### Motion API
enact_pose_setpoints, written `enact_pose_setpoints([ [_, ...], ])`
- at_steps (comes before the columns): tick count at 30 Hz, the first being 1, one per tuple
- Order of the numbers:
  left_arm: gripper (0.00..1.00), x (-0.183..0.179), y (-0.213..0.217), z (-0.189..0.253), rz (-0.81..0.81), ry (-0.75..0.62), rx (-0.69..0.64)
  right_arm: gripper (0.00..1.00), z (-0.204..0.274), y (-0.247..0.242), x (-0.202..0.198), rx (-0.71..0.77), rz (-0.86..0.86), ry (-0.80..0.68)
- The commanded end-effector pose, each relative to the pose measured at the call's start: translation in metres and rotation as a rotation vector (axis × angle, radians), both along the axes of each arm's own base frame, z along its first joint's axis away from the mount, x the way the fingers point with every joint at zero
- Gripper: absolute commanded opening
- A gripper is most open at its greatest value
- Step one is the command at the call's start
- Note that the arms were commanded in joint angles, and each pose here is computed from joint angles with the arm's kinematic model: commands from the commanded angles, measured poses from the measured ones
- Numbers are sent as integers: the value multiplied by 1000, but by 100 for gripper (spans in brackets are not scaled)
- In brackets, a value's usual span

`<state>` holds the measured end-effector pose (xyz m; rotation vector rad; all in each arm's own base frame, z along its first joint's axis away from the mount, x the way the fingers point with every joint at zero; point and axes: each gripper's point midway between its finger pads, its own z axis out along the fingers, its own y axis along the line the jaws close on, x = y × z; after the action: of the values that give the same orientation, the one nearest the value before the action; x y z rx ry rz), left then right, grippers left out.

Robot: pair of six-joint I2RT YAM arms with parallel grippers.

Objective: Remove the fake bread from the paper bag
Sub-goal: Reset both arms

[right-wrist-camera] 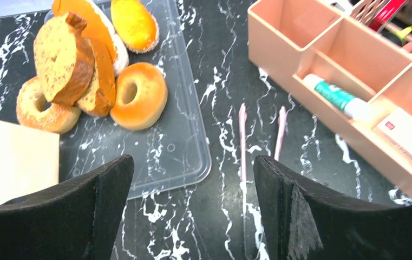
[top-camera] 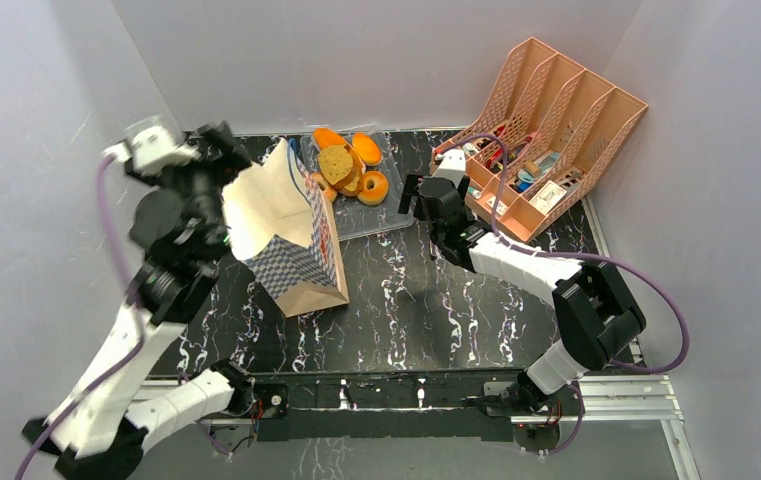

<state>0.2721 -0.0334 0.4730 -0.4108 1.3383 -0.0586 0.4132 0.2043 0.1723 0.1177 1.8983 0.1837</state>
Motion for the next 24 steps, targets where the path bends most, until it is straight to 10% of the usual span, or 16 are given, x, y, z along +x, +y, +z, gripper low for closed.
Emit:
enact_pose_setpoints([
  [1,83,47,5,55,253,-89,265,83,41,-14,16,-31,-105,-86],
  [11,86,165,104,37,439,11,150,88,49,-6,26,-31,-115,-54],
  [24,83,153,262,-168,713,242,-250,95,57,6,36,-21,-56,-138],
])
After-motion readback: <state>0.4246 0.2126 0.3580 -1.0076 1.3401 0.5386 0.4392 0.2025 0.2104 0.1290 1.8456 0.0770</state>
